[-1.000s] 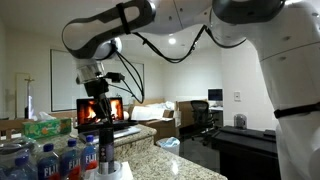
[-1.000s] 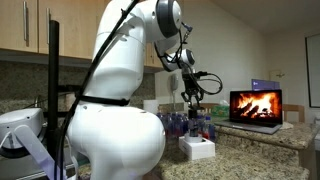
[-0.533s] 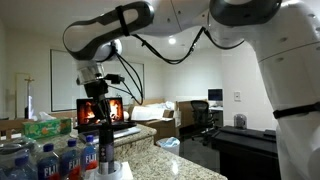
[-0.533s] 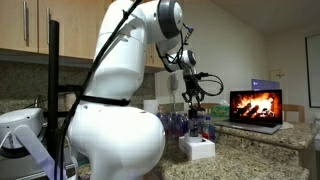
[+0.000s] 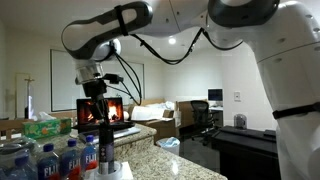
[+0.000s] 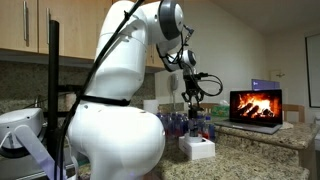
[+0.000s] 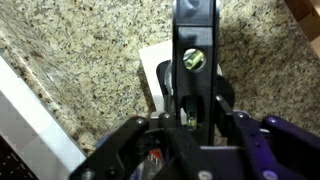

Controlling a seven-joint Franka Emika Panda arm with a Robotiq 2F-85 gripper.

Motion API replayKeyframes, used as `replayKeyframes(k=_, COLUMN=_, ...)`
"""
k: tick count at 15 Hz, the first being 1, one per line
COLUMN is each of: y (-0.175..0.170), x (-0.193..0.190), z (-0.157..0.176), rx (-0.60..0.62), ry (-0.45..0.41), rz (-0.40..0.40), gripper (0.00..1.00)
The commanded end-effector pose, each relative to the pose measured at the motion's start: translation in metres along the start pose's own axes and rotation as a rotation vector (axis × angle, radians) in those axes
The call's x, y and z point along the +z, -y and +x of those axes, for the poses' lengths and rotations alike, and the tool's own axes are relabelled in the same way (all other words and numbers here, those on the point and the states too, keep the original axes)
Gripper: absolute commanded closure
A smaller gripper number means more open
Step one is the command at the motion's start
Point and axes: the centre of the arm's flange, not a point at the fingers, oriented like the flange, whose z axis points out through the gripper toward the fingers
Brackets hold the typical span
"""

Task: Pick up the seal tape and the other two objects and place them on top of the box over the counter

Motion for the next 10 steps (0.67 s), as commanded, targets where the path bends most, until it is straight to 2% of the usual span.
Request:
replayKeyframes(k=1, y=-0.0008, x=-0.0052, z=-0.0001, rx=-0.002, ry=0.007, rz=0.032, gripper=0.84)
replayKeyframes(k=10, y=-0.0002, x=-0.0060, z=0.0023, rx=-0.005, ry=0.029, rz=0.047, gripper=0.84)
